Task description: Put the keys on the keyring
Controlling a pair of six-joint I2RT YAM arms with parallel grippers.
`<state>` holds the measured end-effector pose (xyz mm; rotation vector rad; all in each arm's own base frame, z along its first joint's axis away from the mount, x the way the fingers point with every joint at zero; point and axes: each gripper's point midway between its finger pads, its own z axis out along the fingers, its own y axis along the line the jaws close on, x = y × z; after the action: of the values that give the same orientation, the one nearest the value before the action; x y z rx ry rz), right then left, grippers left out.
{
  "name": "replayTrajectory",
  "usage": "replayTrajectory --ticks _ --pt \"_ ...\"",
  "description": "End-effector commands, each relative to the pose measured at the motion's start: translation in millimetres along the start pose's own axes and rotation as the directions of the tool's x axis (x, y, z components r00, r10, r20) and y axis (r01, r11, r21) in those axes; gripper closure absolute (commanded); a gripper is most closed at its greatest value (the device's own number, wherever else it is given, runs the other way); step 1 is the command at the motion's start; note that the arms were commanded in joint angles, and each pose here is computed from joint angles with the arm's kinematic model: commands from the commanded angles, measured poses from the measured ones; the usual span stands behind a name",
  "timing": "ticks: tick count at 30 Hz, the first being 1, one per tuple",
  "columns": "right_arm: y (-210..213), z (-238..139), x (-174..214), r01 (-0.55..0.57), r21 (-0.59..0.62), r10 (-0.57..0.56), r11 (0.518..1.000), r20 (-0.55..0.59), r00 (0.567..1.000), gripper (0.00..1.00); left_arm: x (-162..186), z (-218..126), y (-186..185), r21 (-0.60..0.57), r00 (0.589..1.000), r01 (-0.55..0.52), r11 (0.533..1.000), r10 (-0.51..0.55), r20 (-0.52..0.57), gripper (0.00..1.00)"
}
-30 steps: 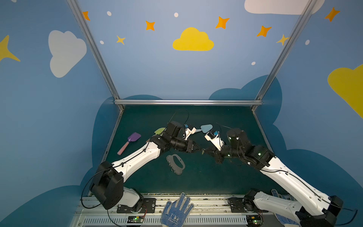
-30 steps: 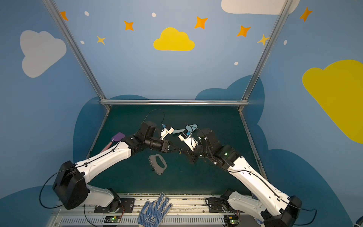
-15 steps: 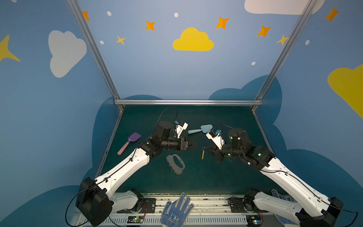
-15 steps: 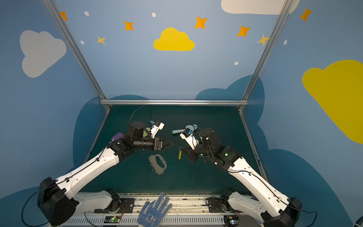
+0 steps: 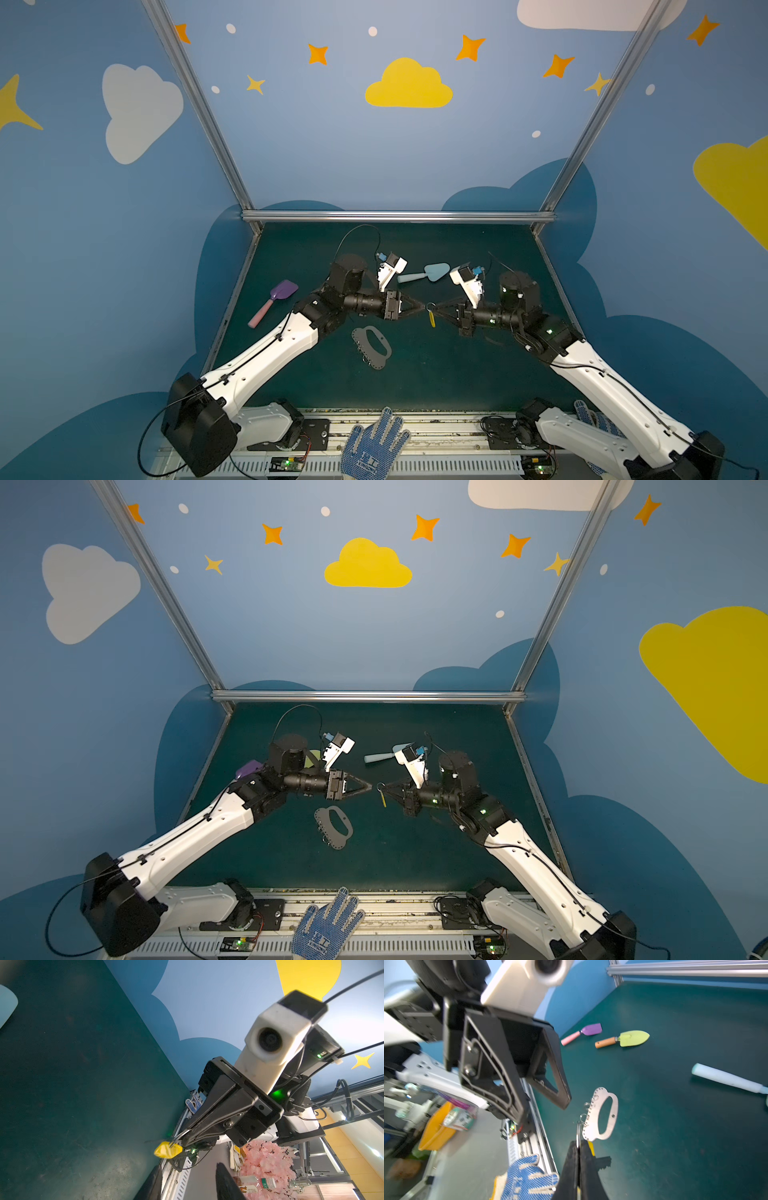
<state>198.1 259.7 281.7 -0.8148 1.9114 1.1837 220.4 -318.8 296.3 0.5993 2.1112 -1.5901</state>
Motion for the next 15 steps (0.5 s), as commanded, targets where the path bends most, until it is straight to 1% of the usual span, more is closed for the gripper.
replayTrajectory --ticks 1,5,7,12,15 --pt "22.0 -4.3 -22.0 -0.003 -0.118 0.013 0.993 0.092 0.996 1.00 -12.5 1.3 -14.4 0.040 0.998 -0.053 0.998 0.051 0.041 0.51" --pt "22.3 -2.8 -21.4 -0.018 -0.132 0.031 0.991 0.096 0.995 1.00 -17.7 2.6 -18.8 0.046 0.996 -0.069 0.997 0.066 0.061 0.53" --pt "24.9 -2.8 -22.3 -0.021 -0.151 0.036 0.988 0.101 0.994 1.00 -18.4 3.2 -18.6 0.044 0.996 -0.072 0.996 0.069 0.063 0.56" --pt "25.6 -3.6 -26.1 -0.023 -0.158 0.043 0.987 0.123 0.992 1.00 -17.1 6.1 -21.1 0.063 0.996 -0.071 0.995 0.068 0.049 0.73" --pt "25.0 -3.4 -26.7 -0.026 -0.158 0.046 0.987 0.129 0.991 1.00 -16.9 5.5 -23.8 0.072 0.996 -0.071 0.995 0.068 0.051 0.78"
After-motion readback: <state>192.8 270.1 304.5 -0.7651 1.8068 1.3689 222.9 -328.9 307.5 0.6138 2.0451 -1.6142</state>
